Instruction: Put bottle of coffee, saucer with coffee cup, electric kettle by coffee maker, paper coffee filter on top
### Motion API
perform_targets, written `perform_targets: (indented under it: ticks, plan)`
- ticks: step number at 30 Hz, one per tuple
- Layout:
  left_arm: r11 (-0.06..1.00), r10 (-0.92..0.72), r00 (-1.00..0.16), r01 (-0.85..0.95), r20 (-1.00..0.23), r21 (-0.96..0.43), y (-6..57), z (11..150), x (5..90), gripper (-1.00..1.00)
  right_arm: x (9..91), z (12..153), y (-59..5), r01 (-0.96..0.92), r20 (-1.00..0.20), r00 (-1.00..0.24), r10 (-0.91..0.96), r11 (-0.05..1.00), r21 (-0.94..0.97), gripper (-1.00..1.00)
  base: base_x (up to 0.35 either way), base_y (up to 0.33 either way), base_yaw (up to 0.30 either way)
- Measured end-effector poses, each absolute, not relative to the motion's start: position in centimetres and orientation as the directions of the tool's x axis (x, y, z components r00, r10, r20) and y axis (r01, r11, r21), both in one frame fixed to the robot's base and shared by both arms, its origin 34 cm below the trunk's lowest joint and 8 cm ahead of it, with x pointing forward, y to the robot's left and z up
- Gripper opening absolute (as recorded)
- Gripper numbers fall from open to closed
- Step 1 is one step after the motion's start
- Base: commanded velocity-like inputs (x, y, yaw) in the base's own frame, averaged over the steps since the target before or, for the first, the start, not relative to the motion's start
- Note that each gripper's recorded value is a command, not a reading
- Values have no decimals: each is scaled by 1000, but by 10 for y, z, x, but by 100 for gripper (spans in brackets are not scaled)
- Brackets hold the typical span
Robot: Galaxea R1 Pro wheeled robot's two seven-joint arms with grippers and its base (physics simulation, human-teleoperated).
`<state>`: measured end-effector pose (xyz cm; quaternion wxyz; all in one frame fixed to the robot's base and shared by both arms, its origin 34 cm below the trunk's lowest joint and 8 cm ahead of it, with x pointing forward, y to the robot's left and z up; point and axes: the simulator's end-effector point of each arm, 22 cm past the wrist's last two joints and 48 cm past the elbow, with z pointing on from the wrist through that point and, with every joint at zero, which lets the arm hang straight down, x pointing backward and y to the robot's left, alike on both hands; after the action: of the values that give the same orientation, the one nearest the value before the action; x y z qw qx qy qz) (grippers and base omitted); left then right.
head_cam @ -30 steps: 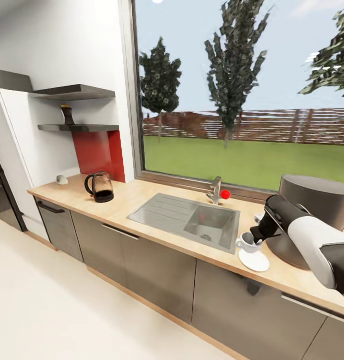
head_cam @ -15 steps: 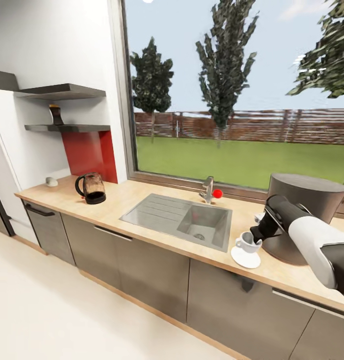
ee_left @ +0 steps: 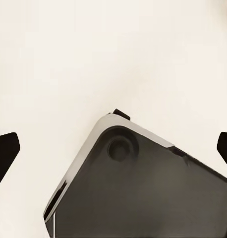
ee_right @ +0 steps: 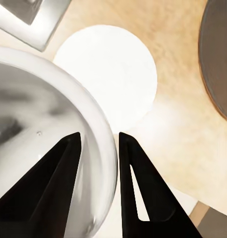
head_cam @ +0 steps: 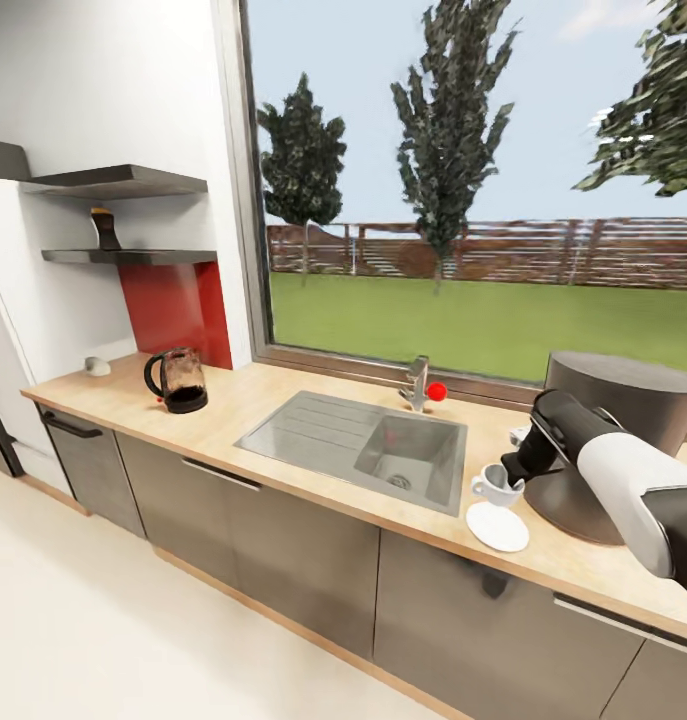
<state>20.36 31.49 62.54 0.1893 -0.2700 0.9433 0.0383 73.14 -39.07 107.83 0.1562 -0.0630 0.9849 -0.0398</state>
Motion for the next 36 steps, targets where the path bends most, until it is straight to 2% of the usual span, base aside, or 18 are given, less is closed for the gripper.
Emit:
perform_targets:
  ticks: [36]
  plan:
    - [852, -495, -783, -523, -378, -32, 315, 594, 217, 100, 735, 1038, -397, -97, -275, -954, -117, 992, -86, -100, 0, 0, 0]
